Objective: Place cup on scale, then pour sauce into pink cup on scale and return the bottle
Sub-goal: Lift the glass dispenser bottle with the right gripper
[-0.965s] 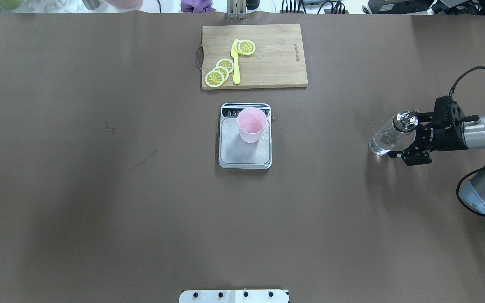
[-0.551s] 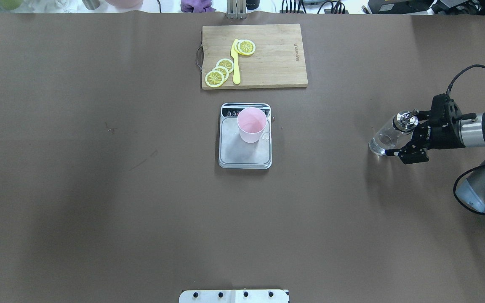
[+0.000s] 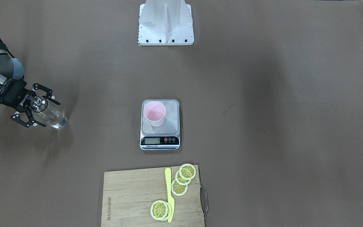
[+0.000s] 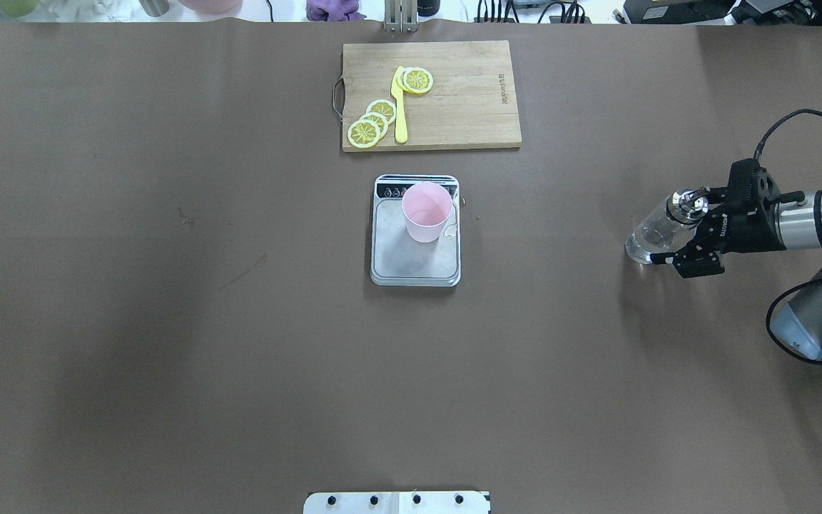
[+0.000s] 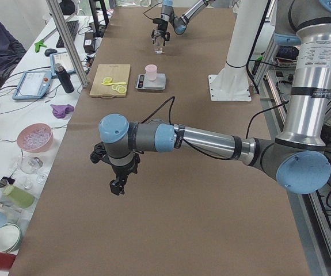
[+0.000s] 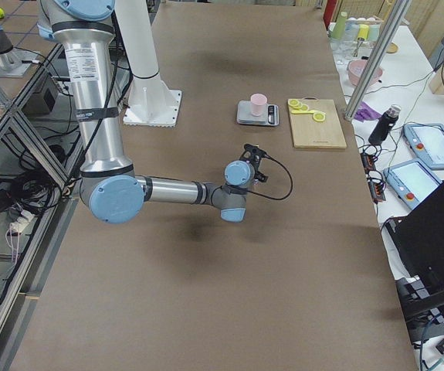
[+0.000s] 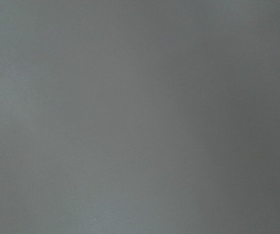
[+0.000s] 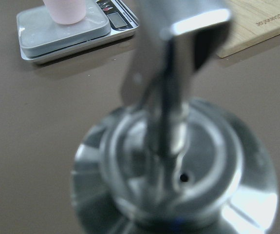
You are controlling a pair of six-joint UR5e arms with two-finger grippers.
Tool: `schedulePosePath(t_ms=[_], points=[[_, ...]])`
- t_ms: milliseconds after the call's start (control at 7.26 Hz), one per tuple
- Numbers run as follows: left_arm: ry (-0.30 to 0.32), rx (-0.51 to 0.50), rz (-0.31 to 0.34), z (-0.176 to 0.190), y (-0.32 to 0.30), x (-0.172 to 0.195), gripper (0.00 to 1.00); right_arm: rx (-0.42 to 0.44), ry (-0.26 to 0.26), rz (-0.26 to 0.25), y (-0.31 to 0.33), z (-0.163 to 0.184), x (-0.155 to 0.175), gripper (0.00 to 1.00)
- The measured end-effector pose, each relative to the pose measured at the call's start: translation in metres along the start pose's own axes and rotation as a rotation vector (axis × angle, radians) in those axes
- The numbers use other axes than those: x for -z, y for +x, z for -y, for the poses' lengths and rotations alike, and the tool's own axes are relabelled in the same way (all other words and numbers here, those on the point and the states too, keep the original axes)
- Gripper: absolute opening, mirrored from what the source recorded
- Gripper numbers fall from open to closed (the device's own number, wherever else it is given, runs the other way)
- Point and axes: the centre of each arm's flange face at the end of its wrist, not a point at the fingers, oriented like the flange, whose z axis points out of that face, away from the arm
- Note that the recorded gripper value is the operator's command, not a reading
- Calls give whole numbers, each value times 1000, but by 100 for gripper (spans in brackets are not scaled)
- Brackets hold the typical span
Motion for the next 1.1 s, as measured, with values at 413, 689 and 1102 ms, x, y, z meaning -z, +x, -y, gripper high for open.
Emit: schedulePosePath(t_ms=[413, 689, 1102], points=[[-1, 0, 0, 0, 0, 0, 98, 3, 3, 3, -1, 3, -2, 89], [0, 0, 0, 1, 0, 0, 98, 7, 7, 4, -1, 6, -3, 89], [0, 0, 0, 1, 0, -1, 98, 7, 7, 6, -1, 7, -5, 1]])
